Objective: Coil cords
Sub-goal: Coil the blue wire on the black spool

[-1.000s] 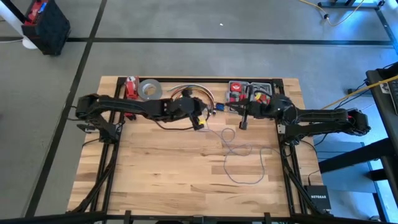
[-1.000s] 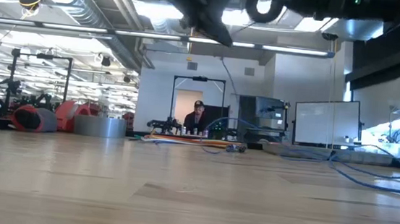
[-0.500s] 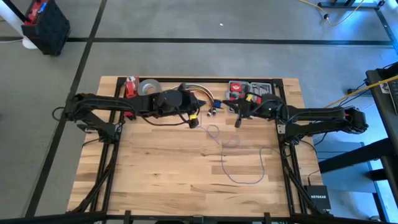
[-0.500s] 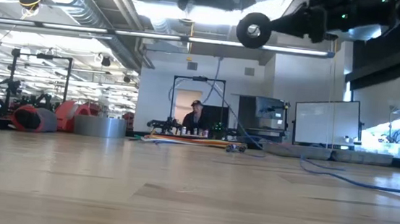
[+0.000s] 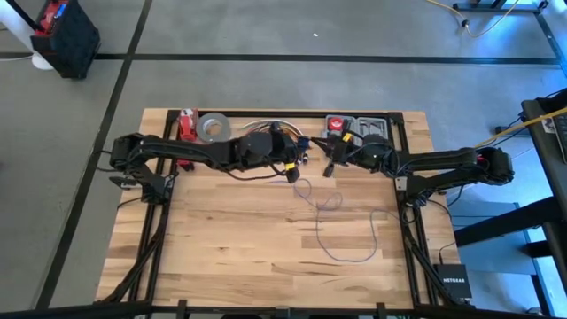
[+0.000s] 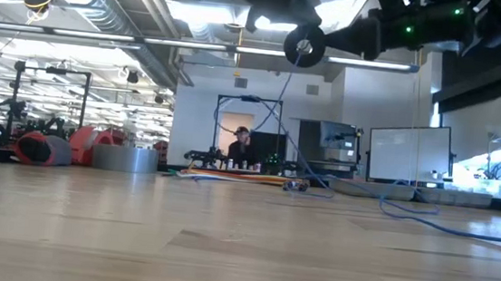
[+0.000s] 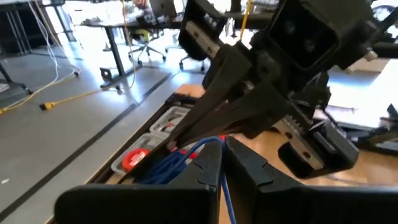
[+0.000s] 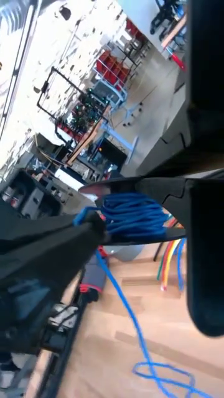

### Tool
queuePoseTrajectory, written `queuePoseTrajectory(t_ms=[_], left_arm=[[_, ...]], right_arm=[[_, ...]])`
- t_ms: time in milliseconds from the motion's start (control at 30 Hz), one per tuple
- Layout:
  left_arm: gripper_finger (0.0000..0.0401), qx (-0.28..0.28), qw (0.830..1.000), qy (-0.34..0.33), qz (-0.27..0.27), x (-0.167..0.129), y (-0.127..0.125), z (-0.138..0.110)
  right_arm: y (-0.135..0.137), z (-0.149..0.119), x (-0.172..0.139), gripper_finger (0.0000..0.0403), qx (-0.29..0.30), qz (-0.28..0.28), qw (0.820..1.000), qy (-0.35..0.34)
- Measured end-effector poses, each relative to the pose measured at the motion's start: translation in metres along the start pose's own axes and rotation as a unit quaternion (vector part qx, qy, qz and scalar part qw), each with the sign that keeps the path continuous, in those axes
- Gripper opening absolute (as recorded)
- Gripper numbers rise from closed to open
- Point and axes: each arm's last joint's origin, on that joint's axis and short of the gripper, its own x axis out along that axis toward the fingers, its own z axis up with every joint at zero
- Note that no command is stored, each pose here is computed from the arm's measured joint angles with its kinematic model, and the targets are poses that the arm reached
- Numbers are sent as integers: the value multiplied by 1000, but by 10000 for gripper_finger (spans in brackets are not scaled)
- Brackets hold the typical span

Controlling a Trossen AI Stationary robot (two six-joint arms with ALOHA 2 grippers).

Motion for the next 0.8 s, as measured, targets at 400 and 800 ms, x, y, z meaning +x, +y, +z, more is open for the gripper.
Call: queuePoseTrajectory(t_ms=[400,800], left_arm=[[10,11,999,-36,2,10,-2,-2],[11,-9,996,-86,1,12,-5,5]], right_arm=[[-3,1,0,2,49,-41,998,1],[-8,6,-1,1,104,-76,992,-12]])
